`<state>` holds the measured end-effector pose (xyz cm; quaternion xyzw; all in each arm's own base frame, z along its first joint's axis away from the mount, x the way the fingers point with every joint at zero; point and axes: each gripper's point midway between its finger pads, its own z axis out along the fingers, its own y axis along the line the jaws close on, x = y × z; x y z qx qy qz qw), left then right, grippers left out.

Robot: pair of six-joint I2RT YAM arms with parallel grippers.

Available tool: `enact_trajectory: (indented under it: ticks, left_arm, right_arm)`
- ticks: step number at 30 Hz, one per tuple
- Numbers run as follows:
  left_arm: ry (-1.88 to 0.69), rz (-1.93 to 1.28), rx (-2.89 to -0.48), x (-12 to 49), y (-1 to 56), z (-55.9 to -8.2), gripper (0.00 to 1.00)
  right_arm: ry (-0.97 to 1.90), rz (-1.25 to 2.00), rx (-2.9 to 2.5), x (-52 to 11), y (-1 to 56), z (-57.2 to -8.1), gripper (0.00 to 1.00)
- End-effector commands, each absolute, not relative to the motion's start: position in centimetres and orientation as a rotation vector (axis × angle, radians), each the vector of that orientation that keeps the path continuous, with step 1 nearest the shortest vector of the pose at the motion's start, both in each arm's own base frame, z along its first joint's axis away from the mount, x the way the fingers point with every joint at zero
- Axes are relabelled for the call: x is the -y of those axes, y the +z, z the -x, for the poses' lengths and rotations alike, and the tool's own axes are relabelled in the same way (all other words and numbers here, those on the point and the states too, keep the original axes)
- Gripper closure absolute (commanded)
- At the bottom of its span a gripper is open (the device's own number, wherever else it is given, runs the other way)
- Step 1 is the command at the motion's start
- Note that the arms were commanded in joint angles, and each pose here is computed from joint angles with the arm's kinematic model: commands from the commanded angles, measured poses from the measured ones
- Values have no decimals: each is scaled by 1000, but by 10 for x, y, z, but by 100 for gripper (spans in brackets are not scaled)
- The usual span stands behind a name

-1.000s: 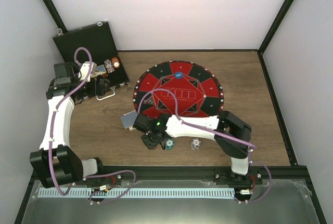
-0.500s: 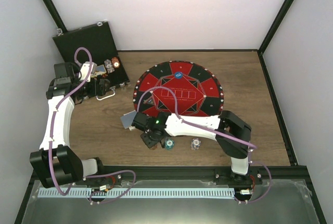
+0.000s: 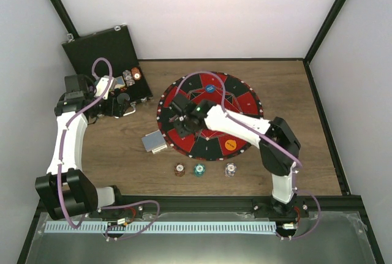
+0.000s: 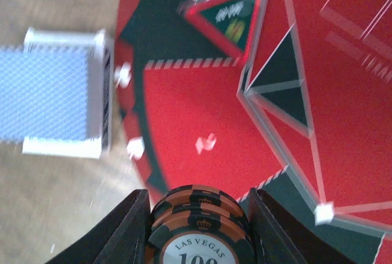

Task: Distribute texas hold em gaming equipment

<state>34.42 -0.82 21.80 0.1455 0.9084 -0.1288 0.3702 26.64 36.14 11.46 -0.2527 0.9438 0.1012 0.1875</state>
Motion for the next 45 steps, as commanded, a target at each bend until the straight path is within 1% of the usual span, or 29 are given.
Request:
enact_trajectory:
  ticks: [1,7,15,19,24,32,38,40,41,42,43,44,45]
  left_arm:
    - [-306,-402,-2319,4,219,-341,0]
    - [-334,-396,-2300,9,226,-337,0]
    - [-352,-393,-2302,10,228,-337,0]
    - [-354,-392,-2303,10,227,-337,0]
    - [-347,-392,-2297,10,230,-338,0]
    - [-357,-381,-2295,10,231,-341,0]
    - [-361,-374,-2300,10,229,-341,0]
    - [-365,-374,-2302,10,228,-341,0]
    - [-364,-376,-2300,10,229,-341,0]
    - [-365,-377,-2299,10,229,-341,0]
    - [-368,-376,-2301,11,228,-341,0]
    - [-369,-375,-2300,10,229,-341,0]
    - [-369,-375,-2301,10,229,-341,0]
  right_arm:
    - [264,672,-2613,-361,111,-323,96]
    - [219,660,-2649,-355,78,-347,97]
    - [169,665,-2707,-348,35,-360,97]
    - [152,666,-2719,-348,22,-369,97]
    - [168,685,-2737,-357,13,-372,98]
    - [228,735,-2722,-381,16,-369,97]
    - [202,732,-2718,-376,20,-366,96]
    - [209,731,-2712,-375,23,-365,93]
    - [218,732,-2712,-375,25,-364,88]
    - [229,735,-2712,-375,27,-363,78]
    - [238,737,-2711,-376,29,-362,64]
    - [245,738,-2707,-377,32,-362,53]
    - [253,741,-2699,-378,36,-362,47]
